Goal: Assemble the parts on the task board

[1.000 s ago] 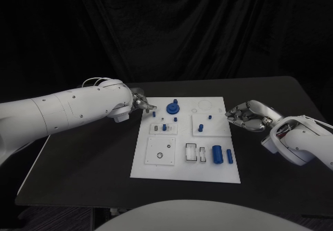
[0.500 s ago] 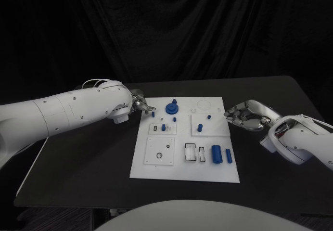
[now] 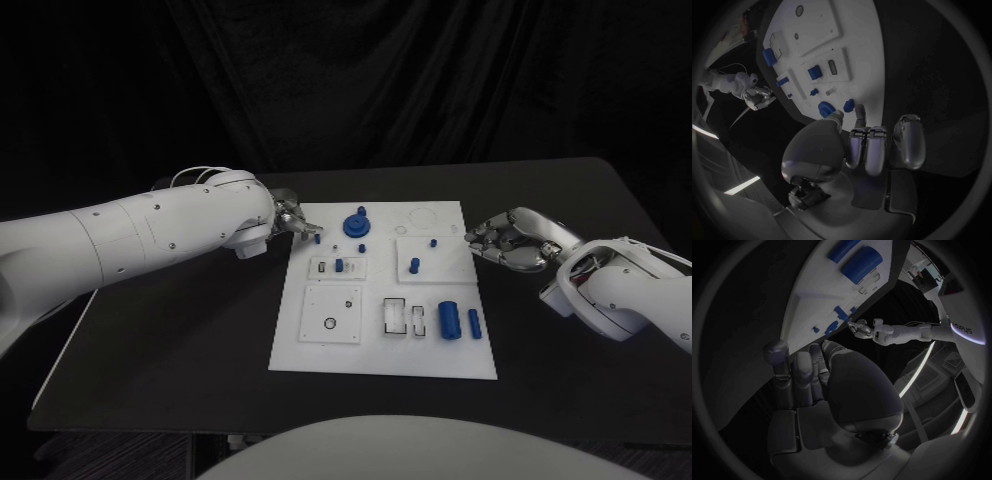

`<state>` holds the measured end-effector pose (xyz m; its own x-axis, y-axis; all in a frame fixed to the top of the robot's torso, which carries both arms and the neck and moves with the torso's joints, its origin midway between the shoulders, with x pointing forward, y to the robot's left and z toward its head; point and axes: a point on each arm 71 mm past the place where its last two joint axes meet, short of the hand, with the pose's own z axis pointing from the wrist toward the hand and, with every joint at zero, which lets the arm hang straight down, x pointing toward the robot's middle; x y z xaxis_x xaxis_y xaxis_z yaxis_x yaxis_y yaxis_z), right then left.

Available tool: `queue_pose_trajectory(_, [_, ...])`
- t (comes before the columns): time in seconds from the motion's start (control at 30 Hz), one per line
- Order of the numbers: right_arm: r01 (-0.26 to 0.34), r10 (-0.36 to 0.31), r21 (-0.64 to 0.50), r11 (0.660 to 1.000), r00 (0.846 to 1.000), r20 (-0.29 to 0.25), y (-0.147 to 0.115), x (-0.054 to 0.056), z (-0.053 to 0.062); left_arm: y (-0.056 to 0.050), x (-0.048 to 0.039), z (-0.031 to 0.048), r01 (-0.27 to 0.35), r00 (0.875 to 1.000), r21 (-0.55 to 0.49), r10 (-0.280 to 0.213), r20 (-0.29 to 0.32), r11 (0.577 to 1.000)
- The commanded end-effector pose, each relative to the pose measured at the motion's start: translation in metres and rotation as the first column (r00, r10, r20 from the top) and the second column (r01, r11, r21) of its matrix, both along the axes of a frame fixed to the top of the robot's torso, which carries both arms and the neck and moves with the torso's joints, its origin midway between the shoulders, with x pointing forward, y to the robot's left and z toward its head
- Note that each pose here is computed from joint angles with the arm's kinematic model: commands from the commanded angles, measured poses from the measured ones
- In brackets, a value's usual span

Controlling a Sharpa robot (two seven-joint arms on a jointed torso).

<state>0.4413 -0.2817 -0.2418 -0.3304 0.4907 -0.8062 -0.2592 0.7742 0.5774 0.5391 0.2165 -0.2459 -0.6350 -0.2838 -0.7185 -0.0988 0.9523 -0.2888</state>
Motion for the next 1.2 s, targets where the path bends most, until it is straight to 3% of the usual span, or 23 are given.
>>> queue_pose_trajectory(0.03, [0.000,0.000,-0.008,1.000,1.000,-0.010,0.0000,-0.0004,-0.0017,-0.0033,-0.0010,-0.0012,0.019,1.000,-0.014,-0.019,-0.004,1.000])
queue_pose_trajectory(1.2, [0.000,-0.001,-0.017,1.000,1.000,-0.030,-0.0006,0.0004,-0.0046,-0.0086,0.0013,-0.0025,0.034,0.999,-0.027,-0.034,0.005,0.999])
